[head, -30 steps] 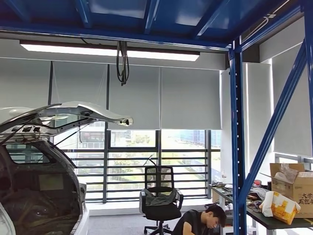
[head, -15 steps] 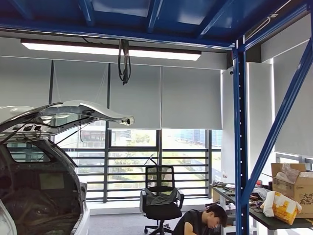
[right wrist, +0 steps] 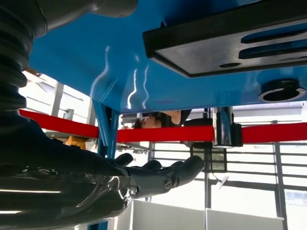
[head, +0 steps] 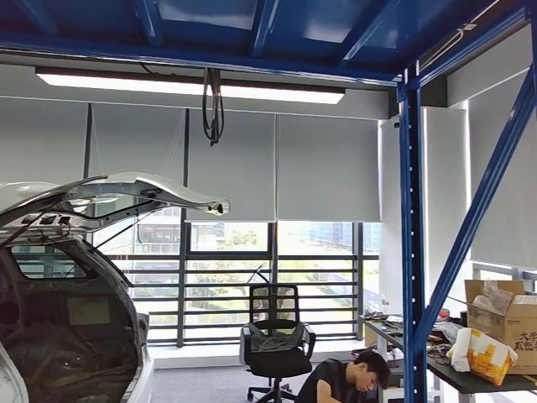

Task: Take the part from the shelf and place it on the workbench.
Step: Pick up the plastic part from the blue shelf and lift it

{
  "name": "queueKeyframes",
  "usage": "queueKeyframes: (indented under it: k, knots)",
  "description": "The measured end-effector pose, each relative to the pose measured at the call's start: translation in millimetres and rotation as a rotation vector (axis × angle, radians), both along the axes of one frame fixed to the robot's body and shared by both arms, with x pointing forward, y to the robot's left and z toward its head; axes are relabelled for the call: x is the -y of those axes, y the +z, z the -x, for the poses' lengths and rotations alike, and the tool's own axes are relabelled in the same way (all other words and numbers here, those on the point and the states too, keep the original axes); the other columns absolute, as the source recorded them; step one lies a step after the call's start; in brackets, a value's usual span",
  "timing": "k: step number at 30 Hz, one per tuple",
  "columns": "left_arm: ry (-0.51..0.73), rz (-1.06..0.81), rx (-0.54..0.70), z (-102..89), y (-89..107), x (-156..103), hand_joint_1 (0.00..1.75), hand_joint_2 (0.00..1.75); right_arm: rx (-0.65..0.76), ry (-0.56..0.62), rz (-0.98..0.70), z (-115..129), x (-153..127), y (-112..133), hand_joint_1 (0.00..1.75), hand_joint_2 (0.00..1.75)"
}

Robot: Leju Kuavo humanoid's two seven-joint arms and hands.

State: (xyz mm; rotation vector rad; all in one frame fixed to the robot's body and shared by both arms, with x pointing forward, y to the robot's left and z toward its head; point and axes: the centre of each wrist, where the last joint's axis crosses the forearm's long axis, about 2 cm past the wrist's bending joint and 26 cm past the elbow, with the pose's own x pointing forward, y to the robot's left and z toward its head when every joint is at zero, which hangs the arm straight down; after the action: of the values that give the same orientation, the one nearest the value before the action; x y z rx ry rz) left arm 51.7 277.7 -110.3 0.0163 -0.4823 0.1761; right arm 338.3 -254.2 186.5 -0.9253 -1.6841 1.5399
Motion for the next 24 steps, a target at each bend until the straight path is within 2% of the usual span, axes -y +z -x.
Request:
queueKeyframes:
  k: [10, 16, 24]
  knots:
    - [0.013, 0.017, 0.005, -0.1, 0.3, 8, 0.00, 0.00, 0.098, -0.040, 0.127, -5, -22, 7, 0.00, 1.75]
    - [0.013, 0.007, 0.005, 0.2, 0.1, 5, 0.00, 0.00, 0.081, -0.023, 0.111, -12, -44, 8, 0.00, 1.75]
    - [0.017, -0.031, 0.010, 0.4, -0.3, -11, 0.00, 0.00, 0.017, -0.013, 0.085, -28, -73, 3, 0.00, 1.75]
